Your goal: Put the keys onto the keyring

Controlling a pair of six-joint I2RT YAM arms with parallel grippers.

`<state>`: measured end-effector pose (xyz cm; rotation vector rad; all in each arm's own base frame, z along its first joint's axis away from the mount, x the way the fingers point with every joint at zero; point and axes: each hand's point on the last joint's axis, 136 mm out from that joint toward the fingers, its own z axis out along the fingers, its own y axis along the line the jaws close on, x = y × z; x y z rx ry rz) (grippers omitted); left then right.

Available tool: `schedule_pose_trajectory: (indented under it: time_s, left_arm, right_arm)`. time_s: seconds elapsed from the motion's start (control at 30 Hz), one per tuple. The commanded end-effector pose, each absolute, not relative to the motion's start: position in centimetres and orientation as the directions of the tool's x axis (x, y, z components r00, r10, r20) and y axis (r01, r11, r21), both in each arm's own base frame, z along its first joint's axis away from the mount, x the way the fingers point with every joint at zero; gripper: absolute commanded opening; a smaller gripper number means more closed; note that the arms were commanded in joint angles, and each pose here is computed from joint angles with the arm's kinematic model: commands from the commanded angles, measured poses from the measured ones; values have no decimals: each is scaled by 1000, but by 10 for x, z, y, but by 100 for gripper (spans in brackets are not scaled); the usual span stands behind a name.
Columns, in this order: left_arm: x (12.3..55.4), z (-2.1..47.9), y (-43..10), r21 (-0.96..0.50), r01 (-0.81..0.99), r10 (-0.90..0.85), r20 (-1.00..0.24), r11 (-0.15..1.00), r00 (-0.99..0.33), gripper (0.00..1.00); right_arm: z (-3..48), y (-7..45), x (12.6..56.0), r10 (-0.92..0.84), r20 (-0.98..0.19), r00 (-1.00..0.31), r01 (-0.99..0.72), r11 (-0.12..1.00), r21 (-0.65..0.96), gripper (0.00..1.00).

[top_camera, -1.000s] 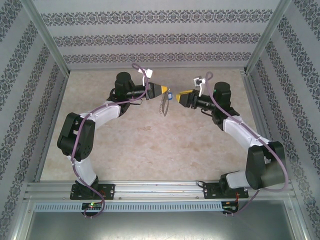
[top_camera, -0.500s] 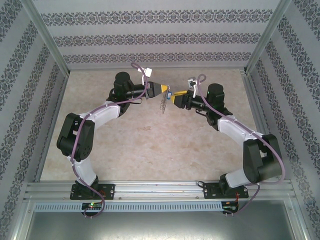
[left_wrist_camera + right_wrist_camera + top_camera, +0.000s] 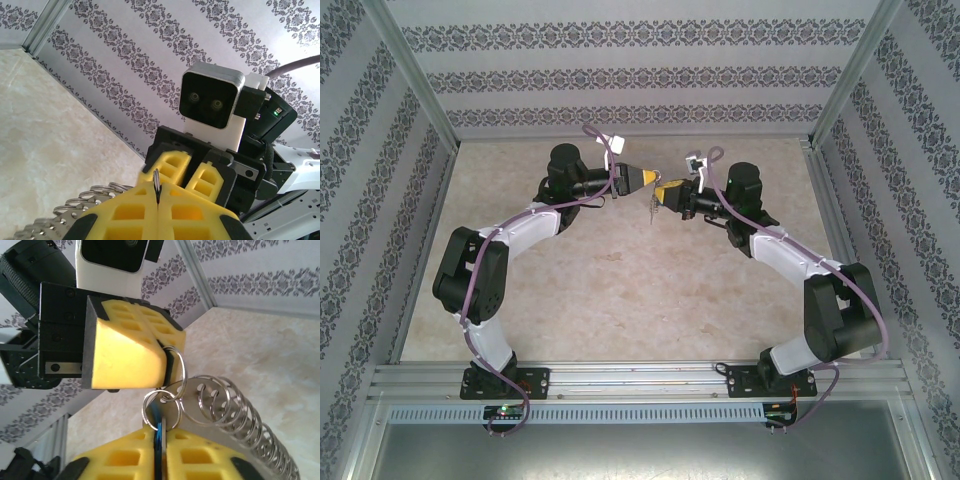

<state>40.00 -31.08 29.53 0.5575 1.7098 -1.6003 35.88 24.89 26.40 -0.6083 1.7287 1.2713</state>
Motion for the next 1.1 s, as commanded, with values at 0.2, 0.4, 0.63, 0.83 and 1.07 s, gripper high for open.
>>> schedule_pose_trajectory:
  time_s: [0.2, 0.4, 0.63, 0.83, 1.07]
  left_arm:
    - [388, 337, -306, -570, 813, -232, -812, 120, -535, 0]
    - [387, 346, -303, -548, 825, -270, -822, 134, -502, 0]
    - [388, 347, -301, -539, 831, -308, -821, 139, -481, 0]
    - [388, 345, -302, -543, 828, -325, -815, 139, -480, 0]
    - [388, 347, -299, -537, 831, -360, -811, 145, -462, 0]
  right_arm:
    - [264, 251, 343, 74, -880, -470, -819, 334, 466, 0]
    - [258, 255, 344, 71, -866, -496, -810, 323, 490, 0]
    - [264, 275, 343, 54, -858, -510, -822, 263, 505, 0]
    - [259, 282, 345, 45, -857, -514, -820, 267, 506, 0]
    - [252, 259, 361, 121, -836, -535, -778, 316, 543, 0]
